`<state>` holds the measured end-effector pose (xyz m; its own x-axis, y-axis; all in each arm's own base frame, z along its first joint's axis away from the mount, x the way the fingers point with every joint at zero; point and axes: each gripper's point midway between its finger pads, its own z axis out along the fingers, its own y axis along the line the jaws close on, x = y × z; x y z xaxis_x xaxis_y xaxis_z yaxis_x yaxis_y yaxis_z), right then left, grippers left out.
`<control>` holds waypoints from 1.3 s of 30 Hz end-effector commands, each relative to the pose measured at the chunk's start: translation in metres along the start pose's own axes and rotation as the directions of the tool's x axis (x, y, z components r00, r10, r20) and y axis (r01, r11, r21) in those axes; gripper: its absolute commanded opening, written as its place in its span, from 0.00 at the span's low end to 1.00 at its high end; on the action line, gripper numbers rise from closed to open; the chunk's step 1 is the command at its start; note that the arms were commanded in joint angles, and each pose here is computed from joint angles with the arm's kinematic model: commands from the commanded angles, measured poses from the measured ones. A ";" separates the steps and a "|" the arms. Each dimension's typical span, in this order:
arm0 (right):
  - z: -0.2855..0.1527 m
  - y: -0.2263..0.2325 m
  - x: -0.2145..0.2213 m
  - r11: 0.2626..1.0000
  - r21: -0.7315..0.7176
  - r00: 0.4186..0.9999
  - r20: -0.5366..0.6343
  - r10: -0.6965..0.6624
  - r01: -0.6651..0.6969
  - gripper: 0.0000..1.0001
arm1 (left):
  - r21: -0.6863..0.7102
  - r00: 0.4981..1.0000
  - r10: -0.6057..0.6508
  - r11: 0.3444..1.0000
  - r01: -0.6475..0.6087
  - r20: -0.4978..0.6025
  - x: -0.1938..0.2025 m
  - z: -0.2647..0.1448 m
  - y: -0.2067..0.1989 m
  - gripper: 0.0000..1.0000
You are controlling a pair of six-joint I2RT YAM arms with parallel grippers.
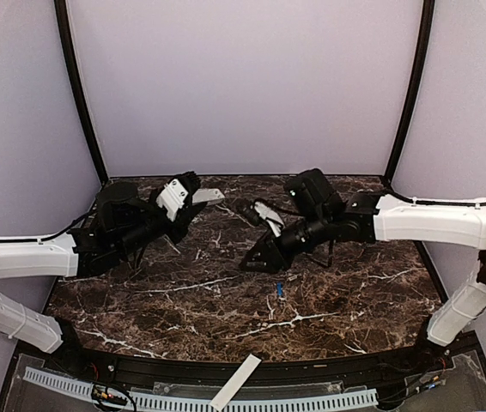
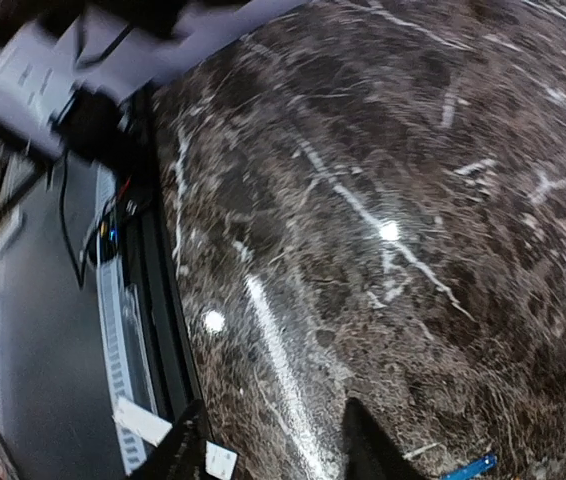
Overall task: Load the batteries into the remote control
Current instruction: Pick up the battery cover from the corner of the board.
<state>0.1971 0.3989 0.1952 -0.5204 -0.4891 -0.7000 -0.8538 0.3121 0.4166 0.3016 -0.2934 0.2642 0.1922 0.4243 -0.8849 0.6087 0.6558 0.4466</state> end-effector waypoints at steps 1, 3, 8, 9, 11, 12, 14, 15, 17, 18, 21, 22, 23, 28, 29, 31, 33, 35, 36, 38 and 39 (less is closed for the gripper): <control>0.013 0.066 0.065 0.888 -0.177 0.890 -0.098 -0.445 0.425 0.50 | -0.093 0.995 -0.088 0.991 0.092 0.037 -0.012 -0.022 0.026 0.00; 0.018 0.085 0.091 0.768 -0.280 0.781 -0.090 -0.618 0.576 0.58 | -0.104 0.993 -0.113 0.988 0.116 0.035 -0.011 -0.030 0.029 0.00; 0.042 0.103 0.140 0.568 -0.458 0.560 -0.170 -0.811 0.684 0.66 | -0.123 0.990 -0.139 0.982 0.142 0.033 -0.010 -0.053 0.036 0.00; 0.048 0.102 0.149 0.552 -0.493 0.528 -0.203 -0.825 0.673 0.67 | -0.121 0.990 -0.139 0.982 0.142 0.032 -0.010 -0.056 0.036 0.00; 0.056 0.101 0.165 0.523 -0.552 0.467 -0.253 -0.847 0.649 0.67 | -0.112 0.990 -0.141 0.983 0.143 0.025 -0.011 -0.063 0.036 0.00; 0.060 0.100 0.173 0.506 -0.576 0.436 -0.269 -0.859 0.642 0.68 | -0.103 0.990 -0.141 0.984 0.142 0.017 -0.010 -0.067 0.036 0.00; 0.069 0.098 0.185 0.469 -0.612 0.381 -0.279 -0.882 0.637 0.68 | -0.094 0.990 -0.141 0.986 0.141 0.008 -0.010 -0.072 0.036 0.00; 0.074 0.098 0.188 0.449 -0.621 0.358 -0.275 -0.892 0.643 0.68 | -0.093 0.990 -0.141 0.986 0.141 0.005 -0.010 -0.074 0.036 0.00; 0.083 0.100 0.191 0.415 -0.634 0.323 -0.263 -0.909 0.652 0.67 | -0.092 0.991 -0.135 0.987 0.134 -0.005 -0.008 -0.078 0.036 0.00; 0.086 0.103 0.193 0.399 -0.643 0.309 -0.254 -0.917 0.654 0.67 | -0.093 0.991 -0.133 0.987 0.133 0.000 -0.009 -0.080 0.037 0.00; 0.094 0.110 0.201 0.343 -0.672 0.252 -0.233 -0.939 0.656 0.66 | -0.089 0.991 -0.130 0.988 0.130 0.005 -0.009 -0.083 0.036 0.00; 0.096 0.110 0.206 0.328 -0.681 0.232 -0.232 -0.945 0.655 0.66 | -0.086 0.992 -0.129 0.988 0.129 0.005 -0.008 -0.083 0.035 0.00; 0.098 0.111 0.211 0.311 -0.691 0.212 -0.227 -0.951 0.653 0.65 | -0.082 0.992 -0.128 0.988 0.128 0.007 -0.009 -0.083 0.034 0.00; 0.109 0.113 0.226 0.264 -0.707 0.157 -0.214 -0.964 0.656 0.61 | -0.068 0.992 -0.127 0.990 0.127 0.006 -0.007 -0.080 0.031 0.00; 0.111 0.113 0.225 0.258 -0.702 0.147 -0.216 -0.965 0.664 0.60 | -0.065 0.992 -0.128 0.990 0.128 0.006 -0.007 -0.080 0.030 0.00; 0.117 0.108 0.222 0.250 -0.682 0.129 -0.224 -0.966 0.688 0.58 | -0.064 0.992 -0.128 0.990 0.128 0.008 -0.007 -0.080 0.030 0.00; 0.122 0.107 0.218 0.237 -0.665 0.118 -0.219 -0.968 0.709 0.56 | -0.060 0.992 -0.129 0.990 0.129 0.008 -0.007 -0.080 0.029 0.00; 0.126 0.107 0.216 0.231 -0.659 0.112 -0.217 -0.970 0.716 0.54 | -0.055 0.992 -0.129 0.990 0.129 0.005 -0.006 -0.080 0.028 0.00; 0.128 0.107 0.216 0.230 -0.660 0.110 -0.219 -0.969 0.715 0.53 | -0.055 0.992 -0.130 0.990 0.130 0.005 -0.006 -0.080 0.028 0.00; 0.129 0.104 0.218 0.234 -0.665 0.103 -0.231 -0.967 0.709 0.50 | -0.056 0.992 -0.126 0.990 0.126 0.004 -0.006 -0.079 0.028 0.00; 0.129 0.103 0.220 0.238 -0.669 0.100 -0.238 -0.966 0.704 0.49 | -0.057 0.992 -0.125 0.991 0.125 0.003 -0.005 -0.079 0.028 0.00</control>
<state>-0.0096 0.4246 0.0240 0.7448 -0.5456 -0.3842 -0.5873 -0.8093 0.0109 0.2568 -0.2289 0.2964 0.1223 0.3344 -0.9345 0.5794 0.7404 0.3407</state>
